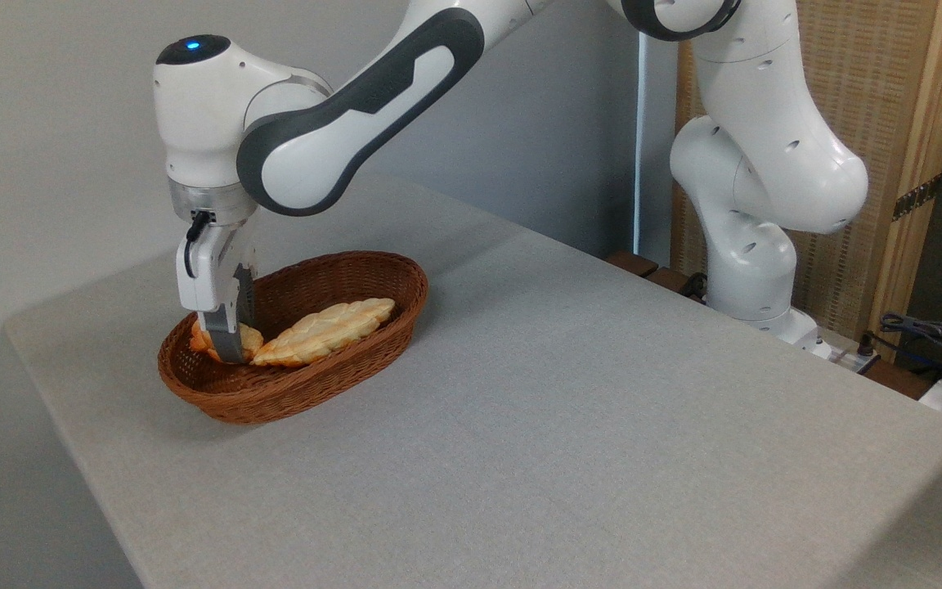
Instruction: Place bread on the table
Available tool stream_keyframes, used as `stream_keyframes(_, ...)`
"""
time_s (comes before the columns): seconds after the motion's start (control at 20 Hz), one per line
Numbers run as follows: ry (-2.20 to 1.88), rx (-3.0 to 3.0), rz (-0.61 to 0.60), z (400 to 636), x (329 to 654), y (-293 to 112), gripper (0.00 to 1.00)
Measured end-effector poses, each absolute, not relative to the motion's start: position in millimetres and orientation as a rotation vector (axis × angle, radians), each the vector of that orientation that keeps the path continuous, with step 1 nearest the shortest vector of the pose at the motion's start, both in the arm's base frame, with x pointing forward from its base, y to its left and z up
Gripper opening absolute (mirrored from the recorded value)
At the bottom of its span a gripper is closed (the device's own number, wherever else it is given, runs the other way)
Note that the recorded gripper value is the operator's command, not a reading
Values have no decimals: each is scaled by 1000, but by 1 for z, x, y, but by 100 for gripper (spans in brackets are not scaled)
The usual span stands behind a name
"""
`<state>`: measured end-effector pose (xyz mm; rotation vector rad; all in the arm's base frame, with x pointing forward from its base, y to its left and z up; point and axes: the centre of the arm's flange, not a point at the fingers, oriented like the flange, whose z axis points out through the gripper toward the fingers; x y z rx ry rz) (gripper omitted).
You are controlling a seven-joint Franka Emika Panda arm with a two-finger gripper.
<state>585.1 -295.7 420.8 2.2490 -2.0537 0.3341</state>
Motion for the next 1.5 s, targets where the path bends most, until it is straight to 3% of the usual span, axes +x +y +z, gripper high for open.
stream_keyframes(0.3,-2059,2257,314,433,582,-292,37)
stream_keyframes(0.65,-2025,2342,255,481,569,-269,39)
stream_keyframes(0.85,-1908,2444,112,501,567,-212,40)
stream_keyframes(1.0,-1792,2523,100,516,573,-163,40)
stream_keyframes(1.25,-1678,2607,89,519,582,-112,44)
stream_keyframes(1.45,-1566,2659,7,511,583,-65,64)
stream_keyframes(1.5,-1550,2666,-1,510,583,-59,84)
